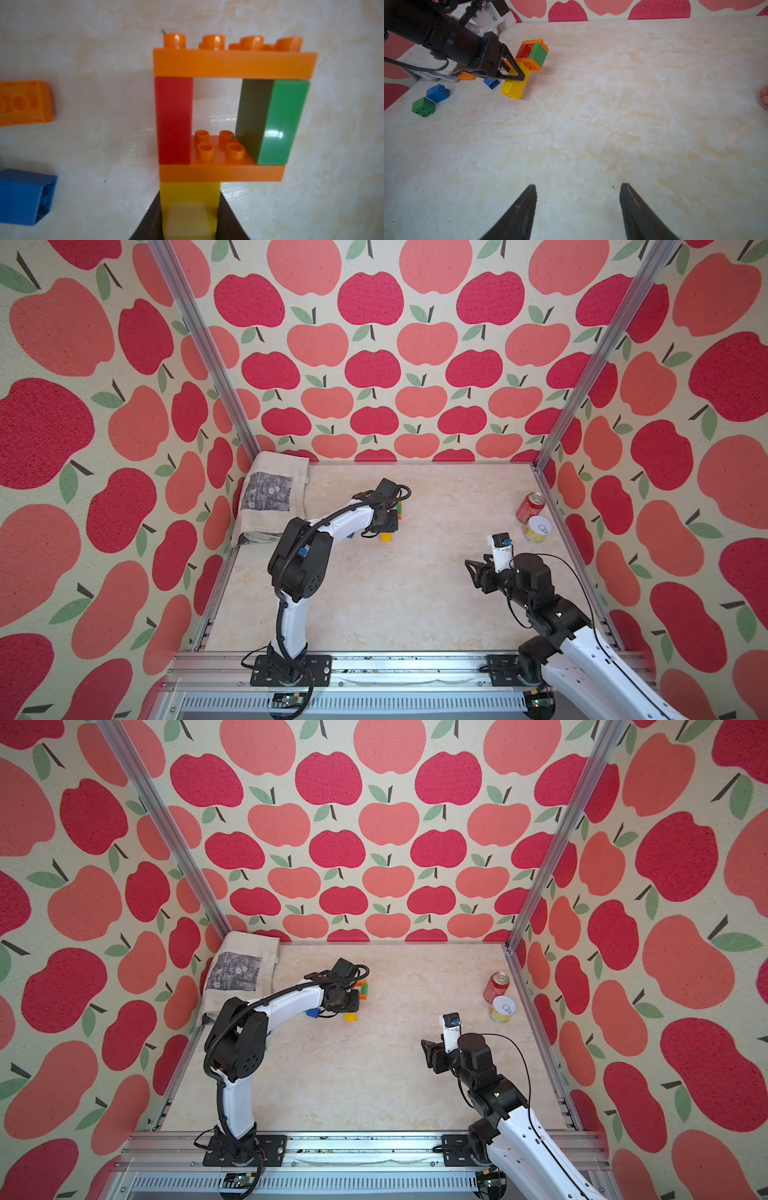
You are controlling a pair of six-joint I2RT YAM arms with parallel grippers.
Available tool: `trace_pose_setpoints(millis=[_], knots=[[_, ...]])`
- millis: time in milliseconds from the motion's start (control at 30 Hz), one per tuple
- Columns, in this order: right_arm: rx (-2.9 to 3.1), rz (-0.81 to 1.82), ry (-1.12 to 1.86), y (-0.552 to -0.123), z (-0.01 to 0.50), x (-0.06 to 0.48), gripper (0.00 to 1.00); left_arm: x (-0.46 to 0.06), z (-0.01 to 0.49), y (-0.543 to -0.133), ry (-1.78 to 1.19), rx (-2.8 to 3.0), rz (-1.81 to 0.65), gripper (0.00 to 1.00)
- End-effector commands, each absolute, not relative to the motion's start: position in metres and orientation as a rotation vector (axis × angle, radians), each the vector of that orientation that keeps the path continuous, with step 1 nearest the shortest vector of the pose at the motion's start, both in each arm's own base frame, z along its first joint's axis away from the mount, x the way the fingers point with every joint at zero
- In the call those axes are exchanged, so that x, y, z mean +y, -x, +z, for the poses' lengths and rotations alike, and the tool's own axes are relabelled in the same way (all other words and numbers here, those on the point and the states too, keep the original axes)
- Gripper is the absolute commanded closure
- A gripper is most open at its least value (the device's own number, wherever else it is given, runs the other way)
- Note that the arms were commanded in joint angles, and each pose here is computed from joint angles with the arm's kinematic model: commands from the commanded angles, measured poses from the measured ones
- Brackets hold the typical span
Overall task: Assemble the letter p with lego
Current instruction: Place the lego brick at the center of the board, then adjust the lego brick at the center of the board.
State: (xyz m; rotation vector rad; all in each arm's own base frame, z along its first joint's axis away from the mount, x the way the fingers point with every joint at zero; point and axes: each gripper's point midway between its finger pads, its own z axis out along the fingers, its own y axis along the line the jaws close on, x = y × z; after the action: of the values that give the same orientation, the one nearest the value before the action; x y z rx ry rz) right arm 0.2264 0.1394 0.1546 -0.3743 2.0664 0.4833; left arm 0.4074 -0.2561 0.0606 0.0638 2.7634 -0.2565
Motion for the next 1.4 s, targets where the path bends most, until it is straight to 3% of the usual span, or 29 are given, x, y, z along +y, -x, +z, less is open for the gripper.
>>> trace_pose_setpoints(millis=[0, 400, 833, 1067, 1367], knots=[[1.999, 0.511, 0.328, -0.232, 0.168, 0.140, 0.33, -0.242, 0.051, -0.396, 0.016, 2.898, -0.146, 0.72], [2.024, 0.494, 0.310, -0.230, 0.162, 0.135, 0.33, -0.251, 0.046, -0.422, 0.002, 3.023, -0.074, 0.71], [2.031, 0.474, 0.303, -0.231, 0.159, 0.133, 0.33, -0.266, 0.069, -0.430, -0.047, 2.941, -0.174, 0.47], [2.031, 0.478, 0.311, -0.231, 0.157, 0.135, 0.33, -0.213, 0.105, -0.418, 0.053, 2.831, -0.128, 0.42], [2.033, 0.479, 0.312, -0.232, 0.156, 0.135, 0.33, -0.134, 0.089, -0.419, 0.201, 2.847, -0.012, 0.31]])
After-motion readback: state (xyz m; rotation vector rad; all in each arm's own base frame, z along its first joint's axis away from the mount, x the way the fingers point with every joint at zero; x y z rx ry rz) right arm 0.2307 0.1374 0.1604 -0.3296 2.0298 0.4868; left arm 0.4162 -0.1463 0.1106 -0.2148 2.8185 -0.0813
